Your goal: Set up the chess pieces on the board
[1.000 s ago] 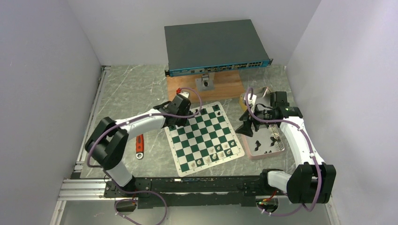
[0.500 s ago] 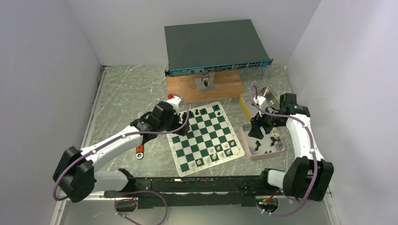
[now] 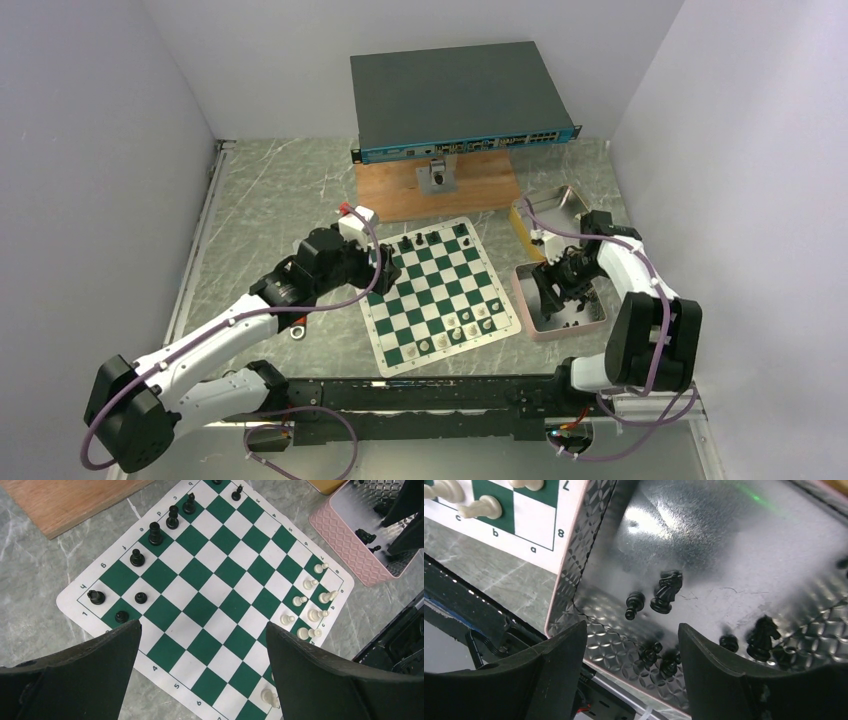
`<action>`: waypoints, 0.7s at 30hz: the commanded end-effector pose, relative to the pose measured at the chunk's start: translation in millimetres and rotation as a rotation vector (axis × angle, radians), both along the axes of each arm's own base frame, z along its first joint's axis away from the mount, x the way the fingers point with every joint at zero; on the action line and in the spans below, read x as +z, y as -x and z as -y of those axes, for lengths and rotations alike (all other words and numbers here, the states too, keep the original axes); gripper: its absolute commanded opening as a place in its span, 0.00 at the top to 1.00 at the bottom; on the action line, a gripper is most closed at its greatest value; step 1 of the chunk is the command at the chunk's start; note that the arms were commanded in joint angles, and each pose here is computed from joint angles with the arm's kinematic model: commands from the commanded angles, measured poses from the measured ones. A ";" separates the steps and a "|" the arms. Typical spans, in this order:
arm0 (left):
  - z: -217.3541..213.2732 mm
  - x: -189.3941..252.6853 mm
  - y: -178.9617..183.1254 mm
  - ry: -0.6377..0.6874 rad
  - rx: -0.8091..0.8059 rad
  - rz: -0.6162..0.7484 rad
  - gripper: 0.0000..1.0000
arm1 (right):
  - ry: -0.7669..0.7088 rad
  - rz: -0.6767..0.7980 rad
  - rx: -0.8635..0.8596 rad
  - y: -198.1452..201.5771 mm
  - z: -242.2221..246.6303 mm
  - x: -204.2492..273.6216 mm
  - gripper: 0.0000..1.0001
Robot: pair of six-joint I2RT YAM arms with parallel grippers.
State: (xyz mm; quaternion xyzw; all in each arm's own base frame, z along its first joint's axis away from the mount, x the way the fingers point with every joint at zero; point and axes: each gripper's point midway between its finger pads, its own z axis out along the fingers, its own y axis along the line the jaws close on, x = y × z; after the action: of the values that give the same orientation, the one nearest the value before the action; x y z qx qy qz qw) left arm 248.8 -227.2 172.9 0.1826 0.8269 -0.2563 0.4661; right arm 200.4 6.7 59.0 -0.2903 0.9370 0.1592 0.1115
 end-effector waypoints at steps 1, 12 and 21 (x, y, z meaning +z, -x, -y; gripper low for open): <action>3.8 9.9 0.1 0.027 -0.036 0.053 0.00 | 0.065 -0.022 -0.049 -4.5 3.9 -12.5 0.31; 5.6 5.4 1.7 0.027 -0.048 0.044 0.00 | 0.149 -0.032 -0.112 -13.4 17.6 -29.7 0.40; 5.1 7.0 2.2 0.029 -0.048 0.048 0.00 | 0.154 -0.032 -0.145 -19.6 19.1 -37.5 0.59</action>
State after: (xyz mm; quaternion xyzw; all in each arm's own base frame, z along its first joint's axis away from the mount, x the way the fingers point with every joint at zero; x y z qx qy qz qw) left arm 243.8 -228.4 164.9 0.1951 0.8254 -0.2619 0.4604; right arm 213.7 -8.8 26.2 -0.2410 0.9626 0.0950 0.0797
